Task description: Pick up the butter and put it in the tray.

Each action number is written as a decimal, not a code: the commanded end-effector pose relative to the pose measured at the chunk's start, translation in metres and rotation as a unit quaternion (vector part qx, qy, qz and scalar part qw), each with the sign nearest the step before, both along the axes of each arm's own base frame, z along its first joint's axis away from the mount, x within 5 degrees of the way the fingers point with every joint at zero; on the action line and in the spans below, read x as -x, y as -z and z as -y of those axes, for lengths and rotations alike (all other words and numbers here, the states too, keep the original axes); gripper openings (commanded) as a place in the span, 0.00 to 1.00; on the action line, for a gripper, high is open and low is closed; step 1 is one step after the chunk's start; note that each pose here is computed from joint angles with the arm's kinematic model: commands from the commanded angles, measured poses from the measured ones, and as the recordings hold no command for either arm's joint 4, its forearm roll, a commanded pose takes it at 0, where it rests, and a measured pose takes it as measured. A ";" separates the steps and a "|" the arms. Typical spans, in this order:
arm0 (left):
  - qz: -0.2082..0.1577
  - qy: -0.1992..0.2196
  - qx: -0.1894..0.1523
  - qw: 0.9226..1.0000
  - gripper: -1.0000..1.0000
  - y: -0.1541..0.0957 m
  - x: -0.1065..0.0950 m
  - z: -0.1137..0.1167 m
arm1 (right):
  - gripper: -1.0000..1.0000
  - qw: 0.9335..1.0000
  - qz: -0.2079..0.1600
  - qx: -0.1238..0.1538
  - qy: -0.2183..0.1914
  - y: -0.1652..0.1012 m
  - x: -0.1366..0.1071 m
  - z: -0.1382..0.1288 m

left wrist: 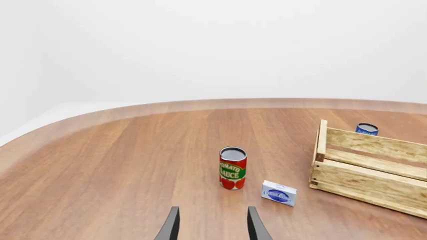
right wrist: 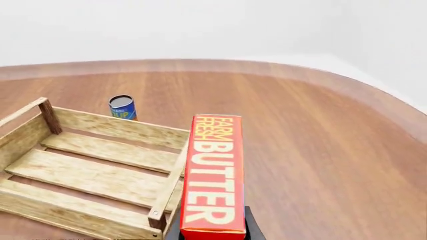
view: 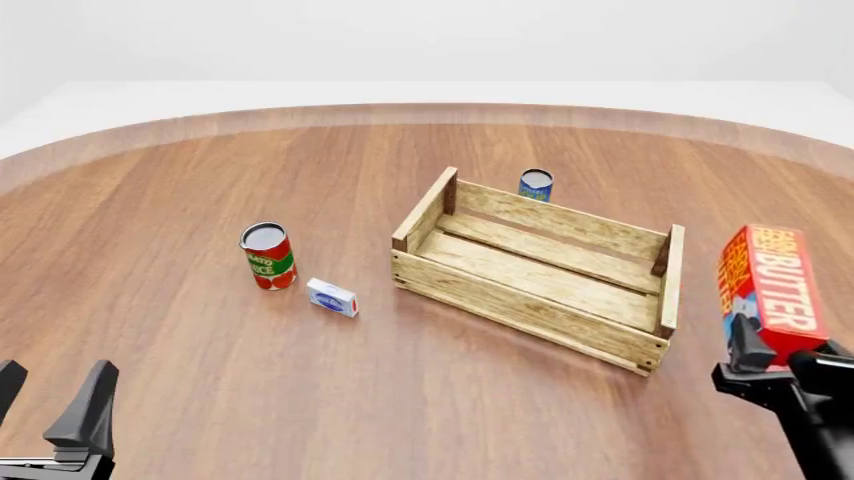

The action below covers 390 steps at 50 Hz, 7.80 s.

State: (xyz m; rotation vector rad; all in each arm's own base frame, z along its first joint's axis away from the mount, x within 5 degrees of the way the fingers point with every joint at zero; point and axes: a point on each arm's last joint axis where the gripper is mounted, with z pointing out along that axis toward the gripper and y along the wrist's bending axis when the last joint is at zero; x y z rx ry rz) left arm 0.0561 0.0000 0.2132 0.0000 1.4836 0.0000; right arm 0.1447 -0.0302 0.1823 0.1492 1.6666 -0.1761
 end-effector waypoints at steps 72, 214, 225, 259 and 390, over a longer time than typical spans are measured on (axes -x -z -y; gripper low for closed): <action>0.000 0.000 0.000 1.000 1.00 0.000 0.000 0.000 | 0.00 0.992 0.042 0.024 -0.116 -0.054 -0.021 -0.034; 0.000 0.000 0.000 1.000 1.00 0.000 0.000 0.000 | 0.00 0.975 -0.037 0.013 -0.218 -0.032 -0.162 -0.102; 0.000 0.000 0.000 1.000 1.00 0.000 0.000 0.000 | 0.00 0.973 -0.050 0.008 -0.223 -0.024 -0.167 -0.108; 0.000 0.000 0.000 1.000 1.00 0.000 0.000 0.000 | 0.00 0.970 -0.081 0.007 -0.228 -0.013 -0.176 -0.114; 0.000 0.000 0.000 1.000 1.00 0.000 0.000 0.000 | 0.00 0.964 -0.159 -0.002 -0.214 0.020 -0.201 -0.112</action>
